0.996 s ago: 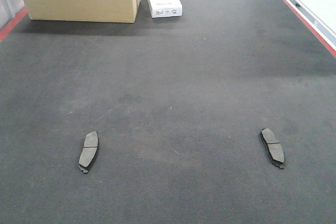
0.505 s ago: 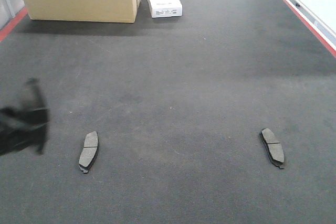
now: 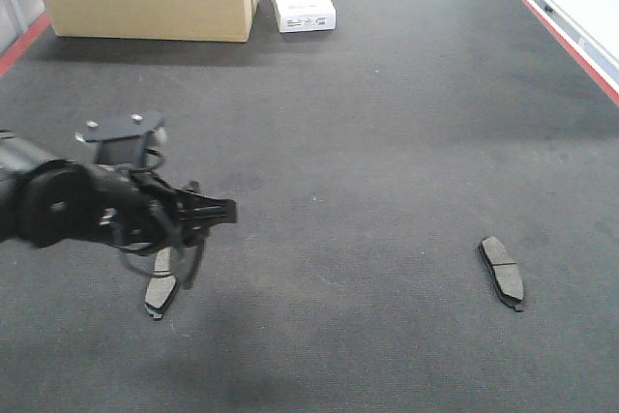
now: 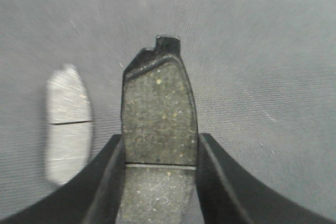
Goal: Move and align brake pads A on conveyor
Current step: 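Extend the left gripper over the belt beside the pad nearest it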
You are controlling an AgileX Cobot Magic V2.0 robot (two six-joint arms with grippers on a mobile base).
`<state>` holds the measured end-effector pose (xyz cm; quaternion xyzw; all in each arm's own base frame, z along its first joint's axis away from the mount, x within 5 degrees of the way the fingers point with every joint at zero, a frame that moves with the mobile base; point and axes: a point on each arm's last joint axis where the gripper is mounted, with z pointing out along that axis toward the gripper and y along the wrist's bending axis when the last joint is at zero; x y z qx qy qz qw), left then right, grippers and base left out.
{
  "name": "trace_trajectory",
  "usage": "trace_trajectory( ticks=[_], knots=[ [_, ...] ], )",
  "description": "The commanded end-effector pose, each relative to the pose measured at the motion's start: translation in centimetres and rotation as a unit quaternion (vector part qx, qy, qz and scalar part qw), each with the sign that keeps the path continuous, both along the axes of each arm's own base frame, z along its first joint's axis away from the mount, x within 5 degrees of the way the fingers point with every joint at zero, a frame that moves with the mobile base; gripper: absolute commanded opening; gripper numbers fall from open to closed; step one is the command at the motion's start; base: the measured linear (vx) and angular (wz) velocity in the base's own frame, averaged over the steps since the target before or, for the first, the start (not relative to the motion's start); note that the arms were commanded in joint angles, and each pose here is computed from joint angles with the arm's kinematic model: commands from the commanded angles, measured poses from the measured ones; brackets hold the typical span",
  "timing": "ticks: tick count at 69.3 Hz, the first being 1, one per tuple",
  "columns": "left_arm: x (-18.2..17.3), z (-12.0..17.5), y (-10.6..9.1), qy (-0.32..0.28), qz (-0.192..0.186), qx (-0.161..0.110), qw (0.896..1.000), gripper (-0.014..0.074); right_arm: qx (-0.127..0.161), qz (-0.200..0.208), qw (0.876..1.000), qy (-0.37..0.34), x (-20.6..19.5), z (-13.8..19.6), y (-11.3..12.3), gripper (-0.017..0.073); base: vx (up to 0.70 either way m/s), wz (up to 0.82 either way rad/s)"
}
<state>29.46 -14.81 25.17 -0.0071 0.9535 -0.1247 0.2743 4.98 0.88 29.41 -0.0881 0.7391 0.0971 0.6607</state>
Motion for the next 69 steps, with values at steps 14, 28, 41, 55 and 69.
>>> trace_trajectory(
  ticks=[14, 28, 41, 55, 69],
  knots=[
    [2.9, -0.6, -4.4, 0.006, -0.023, -0.018, 1.0, -0.0003, 0.003, 0.008, 0.998, -0.057, 0.0, 1.7, 0.1, -0.0004, 0.0, 0.0],
    [4.5, -2.4, -6.4, 0.047, -0.015, -0.007, 0.999, 0.0004, 0.003, 0.008, 0.998, -0.057, 0.0, 1.7, 0.1, -0.0004, 0.0, 0.0],
    [5.4, -3.2, -7.0, 0.07, 0.013, -0.016, 0.997, 0.0014, 0.003, 0.008, 0.998, -0.057, 0.0, 1.7, 0.1, -0.0004, 0.0, 0.0],
    [5.6, -3.9, -7.3, 0.083, 0.039, -0.038, 0.995, 0.0026, 0.003, 0.008, 0.998, -0.057, 0.0, 1.7, 0.1, -0.0004, 0.0, 0.0],
    [5.7, -5.0, -7.5, 0.109, 0.069, -0.054, 0.99, 0.0079, 0.003, 0.008, 0.998, -0.058, 0.0, 1.7, 0.1, -0.0004, 0.0, 0.0]
  ],
)
